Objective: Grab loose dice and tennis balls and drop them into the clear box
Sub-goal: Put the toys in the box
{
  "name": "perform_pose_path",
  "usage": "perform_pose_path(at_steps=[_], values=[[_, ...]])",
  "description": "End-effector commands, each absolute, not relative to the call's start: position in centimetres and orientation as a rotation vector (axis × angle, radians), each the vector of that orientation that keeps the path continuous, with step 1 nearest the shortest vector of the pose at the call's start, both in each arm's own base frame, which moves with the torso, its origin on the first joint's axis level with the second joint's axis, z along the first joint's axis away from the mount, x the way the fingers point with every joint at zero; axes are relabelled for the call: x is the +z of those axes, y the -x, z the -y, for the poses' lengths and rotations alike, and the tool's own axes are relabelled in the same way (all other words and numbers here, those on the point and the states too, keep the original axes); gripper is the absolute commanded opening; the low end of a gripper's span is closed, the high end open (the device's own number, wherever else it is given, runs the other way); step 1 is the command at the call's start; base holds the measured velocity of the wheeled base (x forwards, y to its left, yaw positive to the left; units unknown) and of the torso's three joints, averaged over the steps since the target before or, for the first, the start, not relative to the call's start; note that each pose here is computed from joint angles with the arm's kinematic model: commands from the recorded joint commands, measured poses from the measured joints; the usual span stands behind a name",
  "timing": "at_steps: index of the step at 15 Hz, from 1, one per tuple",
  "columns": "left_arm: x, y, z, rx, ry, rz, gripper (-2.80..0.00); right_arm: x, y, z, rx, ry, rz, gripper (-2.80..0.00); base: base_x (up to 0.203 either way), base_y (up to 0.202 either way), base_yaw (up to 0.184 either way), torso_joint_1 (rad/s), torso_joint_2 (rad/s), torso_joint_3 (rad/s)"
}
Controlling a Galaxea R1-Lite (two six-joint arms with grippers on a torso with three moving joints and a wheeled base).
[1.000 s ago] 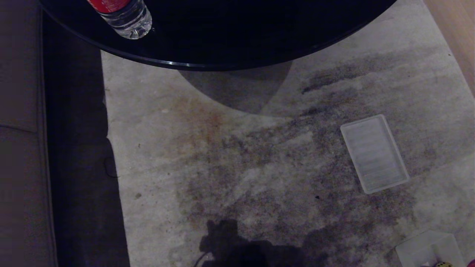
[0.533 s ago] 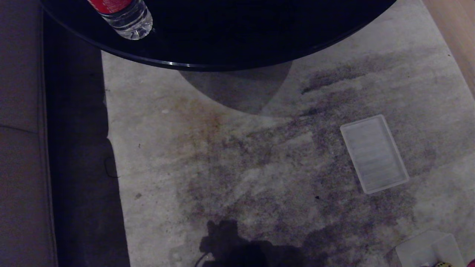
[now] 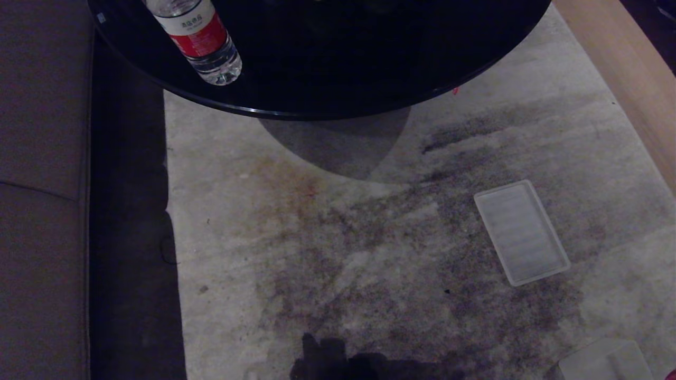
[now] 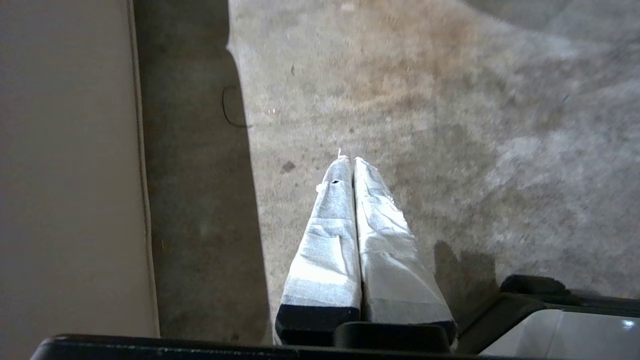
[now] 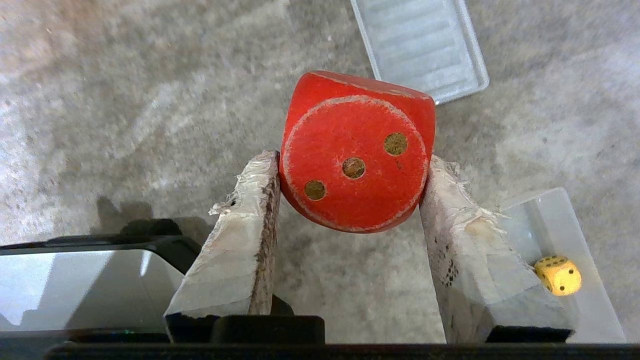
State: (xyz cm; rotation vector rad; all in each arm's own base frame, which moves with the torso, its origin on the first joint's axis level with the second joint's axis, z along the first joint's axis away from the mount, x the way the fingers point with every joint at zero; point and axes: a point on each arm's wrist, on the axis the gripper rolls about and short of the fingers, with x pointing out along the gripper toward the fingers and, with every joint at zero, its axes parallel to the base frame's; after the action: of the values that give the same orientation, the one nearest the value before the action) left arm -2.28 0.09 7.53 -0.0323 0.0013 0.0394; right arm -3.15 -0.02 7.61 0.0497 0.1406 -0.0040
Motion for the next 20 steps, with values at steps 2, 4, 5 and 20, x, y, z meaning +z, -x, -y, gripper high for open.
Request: perform_pose_path(at_steps=[2, 4, 5, 20], values=[[7.49, 2.26, -0.09, 0.041, 0.034, -0.004, -2.80, 7.62, 3.14, 0.02, -0.004, -0.050, -0.145, -2.80, 0.000, 0.000, 0.000, 0.002, 0.00, 0.200], [7.49, 2.26, -0.10, 0.041, 0.034, -0.004, -2.80, 7.61, 3.12, 0.02, -0.004, -0.050, -0.146, -2.80, 0.000, 0.000, 0.000, 0.003, 0.00, 0.206], [7.49, 2.26, -0.09, 0.041, 0.034, -0.004, -2.80, 7.61, 3.13, 0.02, -0.004, -0.050, -0.146, -2.80, 0.000, 0.000, 0.000, 0.006, 0.00, 0.195], [7.49, 2.26, -0.11, 0.048, 0.051, -0.003, -2.80, 7.61, 3.13, 0.02, -0.004, -0.048, -0.144, -2.80, 0.000, 0.000, 0.000, 0.003, 0.00, 0.202]])
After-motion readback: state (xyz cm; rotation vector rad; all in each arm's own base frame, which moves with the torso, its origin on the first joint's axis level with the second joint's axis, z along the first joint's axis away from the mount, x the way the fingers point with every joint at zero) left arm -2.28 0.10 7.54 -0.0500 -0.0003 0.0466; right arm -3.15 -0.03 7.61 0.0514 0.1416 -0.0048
